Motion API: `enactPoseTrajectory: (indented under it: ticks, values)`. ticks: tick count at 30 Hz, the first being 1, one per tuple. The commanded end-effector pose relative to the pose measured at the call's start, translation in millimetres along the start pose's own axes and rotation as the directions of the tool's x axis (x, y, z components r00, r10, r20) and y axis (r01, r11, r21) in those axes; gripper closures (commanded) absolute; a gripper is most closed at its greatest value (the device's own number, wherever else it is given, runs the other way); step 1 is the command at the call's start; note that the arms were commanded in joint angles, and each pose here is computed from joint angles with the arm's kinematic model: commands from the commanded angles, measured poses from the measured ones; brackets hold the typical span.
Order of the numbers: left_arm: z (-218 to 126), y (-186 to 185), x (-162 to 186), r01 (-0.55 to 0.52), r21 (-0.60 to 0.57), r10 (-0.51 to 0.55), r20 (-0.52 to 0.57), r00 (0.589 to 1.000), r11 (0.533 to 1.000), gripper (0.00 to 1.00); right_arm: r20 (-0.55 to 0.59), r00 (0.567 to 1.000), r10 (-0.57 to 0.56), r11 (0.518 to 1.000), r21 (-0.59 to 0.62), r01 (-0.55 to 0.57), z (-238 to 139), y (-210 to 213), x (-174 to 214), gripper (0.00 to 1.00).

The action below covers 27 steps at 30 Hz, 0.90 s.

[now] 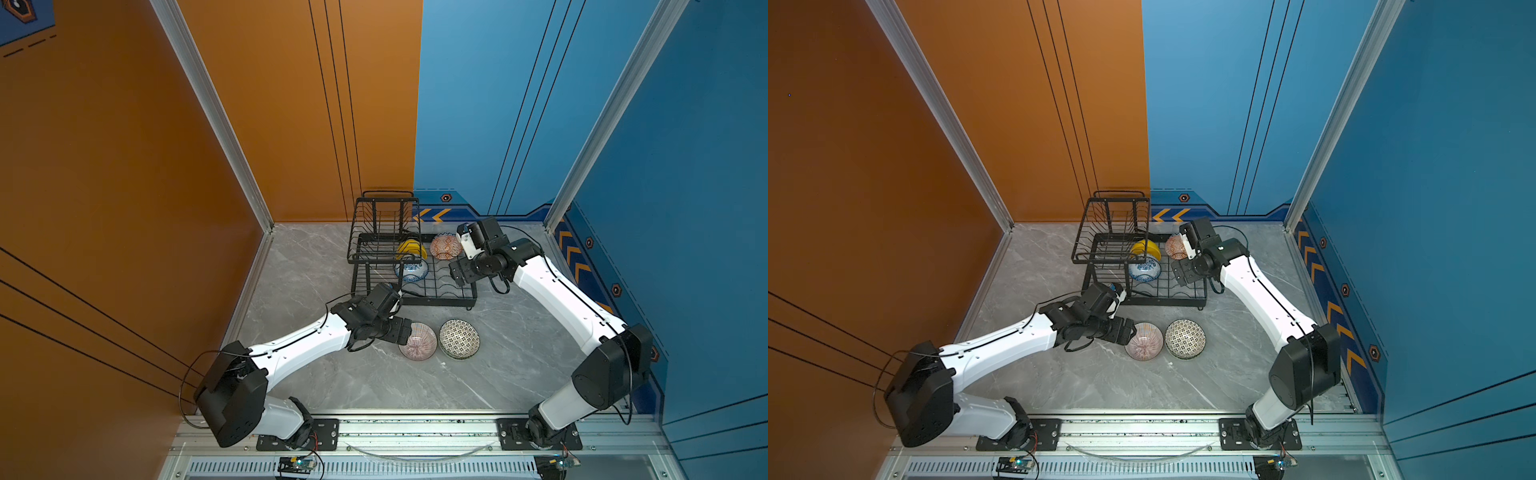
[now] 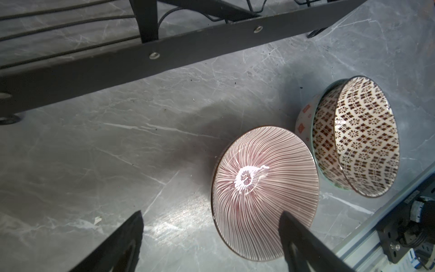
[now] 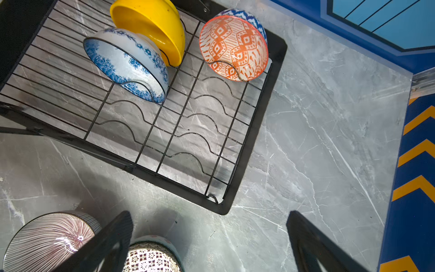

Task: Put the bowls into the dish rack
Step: 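Reach the left gripper down and grasp the pink striped bowl rim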

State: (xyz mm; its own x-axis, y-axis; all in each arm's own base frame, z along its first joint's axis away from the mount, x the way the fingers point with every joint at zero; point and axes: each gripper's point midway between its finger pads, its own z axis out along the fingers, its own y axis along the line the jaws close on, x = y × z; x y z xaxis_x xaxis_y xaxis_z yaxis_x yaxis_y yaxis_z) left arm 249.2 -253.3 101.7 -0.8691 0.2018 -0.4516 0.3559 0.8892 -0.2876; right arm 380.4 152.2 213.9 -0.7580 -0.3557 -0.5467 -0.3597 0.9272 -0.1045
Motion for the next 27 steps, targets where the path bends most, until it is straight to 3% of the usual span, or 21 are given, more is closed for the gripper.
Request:
enactPoseTrajectory:
  ticks: [1, 23, 27]
  values:
    - [12, -7, 5, 0.012, 0.013, -0.012, -0.031, 0.999, 1.0, 0.22, -0.007, 1.0, 0.011, 1.0, -0.012, -0.012, 4, -1, 2, 0.0]
    - [44, -9, 18, 0.037, 0.0, -0.037, -0.127, 0.991, 0.999, 0.69, -0.004, 1.0, 0.029, 1.0, -0.006, -0.029, 3, -14, 6, 0.0]
    - [45, -7, 18, 0.041, -0.003, -0.041, -0.128, 0.991, 0.999, 0.82, 0.001, 1.0, 0.028, 1.0, -0.006, -0.028, 2, -14, 4, 0.0]
